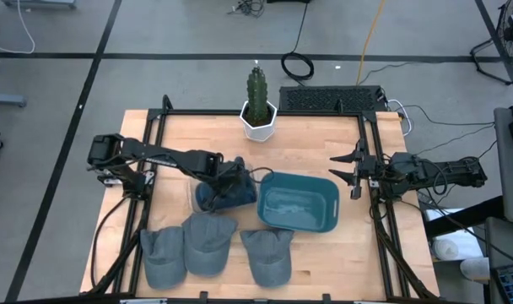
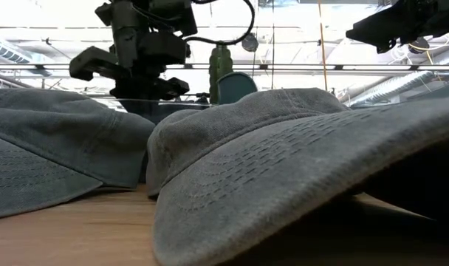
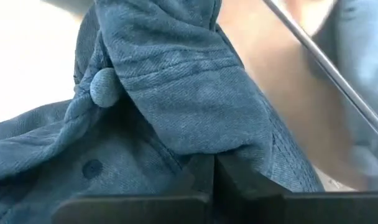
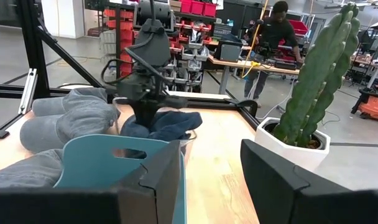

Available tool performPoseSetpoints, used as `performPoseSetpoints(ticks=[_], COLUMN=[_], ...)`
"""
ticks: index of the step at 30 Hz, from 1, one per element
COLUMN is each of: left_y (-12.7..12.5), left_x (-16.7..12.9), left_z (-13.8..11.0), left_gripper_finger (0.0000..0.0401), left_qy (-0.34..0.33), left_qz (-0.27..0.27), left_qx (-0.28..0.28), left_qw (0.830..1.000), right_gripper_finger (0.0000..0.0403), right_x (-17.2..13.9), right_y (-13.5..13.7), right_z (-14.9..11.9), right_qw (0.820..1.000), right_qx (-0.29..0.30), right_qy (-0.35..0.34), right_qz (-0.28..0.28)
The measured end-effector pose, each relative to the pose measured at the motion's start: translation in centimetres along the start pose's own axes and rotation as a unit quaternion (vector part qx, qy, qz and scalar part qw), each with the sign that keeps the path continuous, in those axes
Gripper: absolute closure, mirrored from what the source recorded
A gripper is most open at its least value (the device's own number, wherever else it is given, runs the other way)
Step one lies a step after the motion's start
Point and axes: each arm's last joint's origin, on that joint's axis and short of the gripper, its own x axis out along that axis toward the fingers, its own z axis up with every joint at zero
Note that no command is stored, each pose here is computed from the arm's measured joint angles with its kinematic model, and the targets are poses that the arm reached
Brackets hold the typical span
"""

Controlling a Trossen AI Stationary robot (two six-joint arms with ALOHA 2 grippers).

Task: Pick & Place hat
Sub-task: Put the blue cap into the transparent bin

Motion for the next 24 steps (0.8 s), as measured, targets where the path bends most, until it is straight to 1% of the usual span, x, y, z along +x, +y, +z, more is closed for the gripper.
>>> performPoseSetpoints(ticks=[2, 6, 12, 17, 21, 24], left_y=[-0.1, -0.4, -0.5, -0.2, -0.5, -1.0], left_x=[-0.1, -0.6, -0.9, -1.1, -1.9, -3.2], left_z=[0.0, 0.0, 0.0, 0.3, 0.2, 0.2], left_gripper_finger=[0.0391, 0.0385, 0.0396, 0.0373, 0.0366, 0.0364], left_qy=[-0.007, -0.026, -0.041, -0.044, -0.055, -0.075], left_qz=[-0.008, -0.030, -0.040, -0.002, 0.002, 0.013], left_qx=[0.013, 0.021, 0.028, 0.003, -0.013, -0.026], left_qw=[1.000, 0.999, 0.998, 0.999, 0.998, 0.997], right_gripper_finger=[0.0248, 0.0248, 0.0248, 0.0248, 0.0248, 0.0248], right_x=[0.0, 0.0, 0.0, 0.0, 0.0, 0.0], right_y=[0.0, 0.0, 0.0, 0.0, 0.0, 0.0], right_z=[0.0, 0.0, 0.0, 0.0, 0.0, 0.0], right_qw=[1.000, 1.000, 1.000, 1.000, 1.000, 1.000], right_qx=[0.000, 0.000, 0.000, 0.000, 0.000, 0.000], right_qy=[0.000, 0.000, 0.000, 0.000, 0.000, 0.000], right_qz=[0.000, 0.000, 0.000, 0.000, 0.000, 0.000])
